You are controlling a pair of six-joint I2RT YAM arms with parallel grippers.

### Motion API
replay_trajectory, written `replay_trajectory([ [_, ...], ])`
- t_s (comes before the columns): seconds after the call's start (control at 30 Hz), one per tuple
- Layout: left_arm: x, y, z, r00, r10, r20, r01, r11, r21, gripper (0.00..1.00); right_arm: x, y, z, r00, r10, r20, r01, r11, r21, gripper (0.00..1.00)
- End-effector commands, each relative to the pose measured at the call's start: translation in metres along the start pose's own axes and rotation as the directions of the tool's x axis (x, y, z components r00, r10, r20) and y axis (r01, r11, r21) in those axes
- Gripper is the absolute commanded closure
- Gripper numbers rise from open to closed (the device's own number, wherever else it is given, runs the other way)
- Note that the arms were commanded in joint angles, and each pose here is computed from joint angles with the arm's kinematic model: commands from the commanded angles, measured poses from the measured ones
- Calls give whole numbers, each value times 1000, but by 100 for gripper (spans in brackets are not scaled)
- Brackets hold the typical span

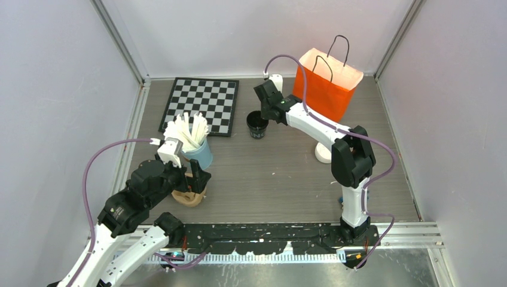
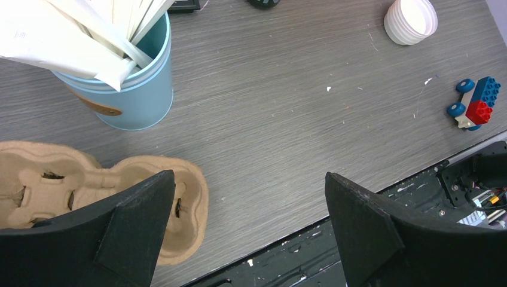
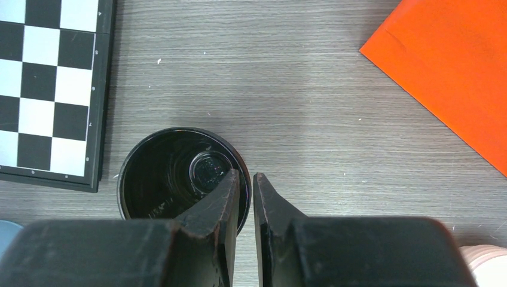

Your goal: Pack the takeout coffee

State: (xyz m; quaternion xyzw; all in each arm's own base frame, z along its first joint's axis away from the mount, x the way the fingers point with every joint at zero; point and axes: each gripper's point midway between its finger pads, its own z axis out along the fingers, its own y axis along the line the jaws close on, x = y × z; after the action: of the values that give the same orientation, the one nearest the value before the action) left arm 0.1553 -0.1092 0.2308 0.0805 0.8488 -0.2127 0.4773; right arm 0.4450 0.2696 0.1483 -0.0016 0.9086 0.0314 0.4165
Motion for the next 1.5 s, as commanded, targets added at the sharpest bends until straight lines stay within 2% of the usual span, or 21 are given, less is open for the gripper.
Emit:
replay_trajectory([
  [0.0,-5,1,1,1000,-8,22,8,1000,-8,2,-13,3,-1,1000,8,27,-8,1000,1,79],
  [1.27,-6,1,1,1000,-8,25,8,1000,-7,2,-5,6,7,1000,-4,-5,4,1000,5,81],
  [1.47,-5,1,2,1000,-8,21,8,1000,-8,2,-4,5,8,1000,-9,-8,9,1000,5,85],
])
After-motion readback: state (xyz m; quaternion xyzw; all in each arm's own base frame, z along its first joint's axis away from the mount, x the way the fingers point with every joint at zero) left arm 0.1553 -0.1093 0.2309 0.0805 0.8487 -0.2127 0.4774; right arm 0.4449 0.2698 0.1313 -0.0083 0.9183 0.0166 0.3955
